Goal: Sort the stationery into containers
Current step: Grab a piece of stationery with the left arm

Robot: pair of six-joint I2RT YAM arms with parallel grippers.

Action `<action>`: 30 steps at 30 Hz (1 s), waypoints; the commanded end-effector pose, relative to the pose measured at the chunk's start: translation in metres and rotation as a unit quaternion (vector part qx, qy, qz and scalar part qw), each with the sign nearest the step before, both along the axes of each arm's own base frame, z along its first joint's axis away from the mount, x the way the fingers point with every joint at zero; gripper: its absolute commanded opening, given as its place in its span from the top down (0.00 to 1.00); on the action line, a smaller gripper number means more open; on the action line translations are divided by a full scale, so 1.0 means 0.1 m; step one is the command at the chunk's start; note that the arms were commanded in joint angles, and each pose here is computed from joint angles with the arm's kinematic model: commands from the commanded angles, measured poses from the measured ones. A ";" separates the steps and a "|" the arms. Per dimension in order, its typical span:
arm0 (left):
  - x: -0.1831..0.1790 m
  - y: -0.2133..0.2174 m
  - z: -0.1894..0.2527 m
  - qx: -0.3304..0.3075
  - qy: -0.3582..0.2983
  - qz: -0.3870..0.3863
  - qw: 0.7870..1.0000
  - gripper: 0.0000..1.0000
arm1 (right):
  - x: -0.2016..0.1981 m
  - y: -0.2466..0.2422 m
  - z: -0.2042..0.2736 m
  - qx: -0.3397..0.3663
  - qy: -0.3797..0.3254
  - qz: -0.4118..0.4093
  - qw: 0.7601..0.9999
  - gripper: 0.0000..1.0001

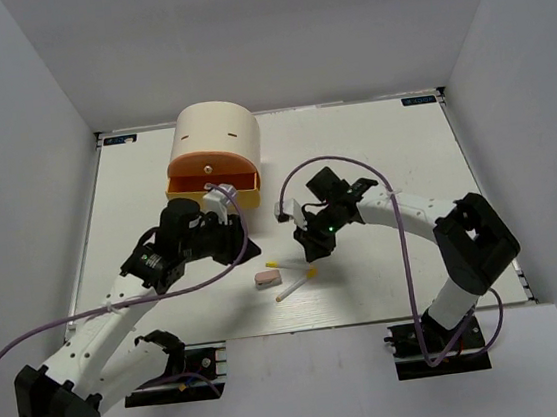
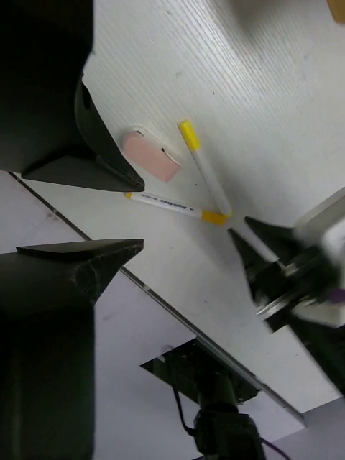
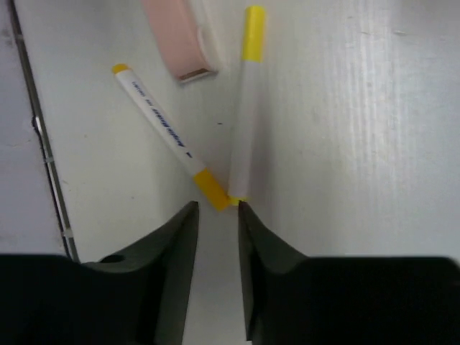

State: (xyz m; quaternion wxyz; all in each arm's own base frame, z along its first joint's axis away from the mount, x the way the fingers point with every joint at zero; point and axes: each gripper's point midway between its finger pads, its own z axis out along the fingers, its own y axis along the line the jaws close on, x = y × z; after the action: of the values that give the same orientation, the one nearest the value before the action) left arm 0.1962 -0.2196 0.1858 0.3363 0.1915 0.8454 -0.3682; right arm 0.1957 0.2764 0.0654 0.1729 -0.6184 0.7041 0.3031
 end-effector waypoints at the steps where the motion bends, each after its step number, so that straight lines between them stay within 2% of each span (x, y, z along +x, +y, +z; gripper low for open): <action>1: -0.09 -0.16 0.07 0.003 -0.008 -0.050 0.999 0.58 | 0.31 0.01 0.23 0.019 0.012 -0.080 0.996 0.71; 3: -0.12 -0.31 0.00 0.017 -0.001 -0.075 0.997 0.58 | 0.49 -0.12 0.26 0.016 0.027 -0.147 0.989 0.83; 6: -0.14 -0.53 -0.07 0.035 -0.005 -0.106 0.994 0.58 | 0.76 -0.31 0.32 0.019 0.022 -0.221 0.975 0.92; 9: -0.18 -0.74 -0.15 0.063 -0.018 -0.132 0.989 0.57 | 1.01 -0.57 0.38 0.026 0.021 -0.283 0.959 0.92; 14: -0.21 -0.94 -0.61 0.168 -0.006 -0.155 0.974 0.55 | 1.17 -0.75 0.45 0.042 0.029 -0.319 0.946 0.91; 17: -0.23 -1.01 -0.79 0.203 -0.005 -0.162 0.966 0.54 | 1.25 -0.83 0.51 0.052 0.026 -0.333 0.941 0.88; 18: -0.23 -1.05 -0.80 0.207 -0.007 -0.163 0.965 0.54 | 1.29 -0.90 0.51 0.051 0.027 -0.344 0.937 0.88; 21: -0.27 -1.08 -1.01 0.245 0.001 -0.168 0.955 0.49 | 1.36 -0.96 0.55 0.060 0.028 -0.355 0.933 0.79; 23: -0.24 -1.07 -1.09 0.268 -0.001 -0.157 0.951 0.49 | 1.39 -0.97 0.57 0.065 0.031 -0.359 0.931 0.75; 30: -0.25 -1.11 -1.33 0.309 0.003 -0.159 0.938 0.50 | 1.44 -1.04 0.62 0.083 0.042 -0.369 0.925 0.72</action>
State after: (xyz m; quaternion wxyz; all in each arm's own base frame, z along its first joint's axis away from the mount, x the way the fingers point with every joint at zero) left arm 0.1629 -0.3215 0.0420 0.1696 0.4122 0.8829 -0.1478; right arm 0.3301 0.1659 0.1006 0.2604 -0.2824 0.8791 0.2822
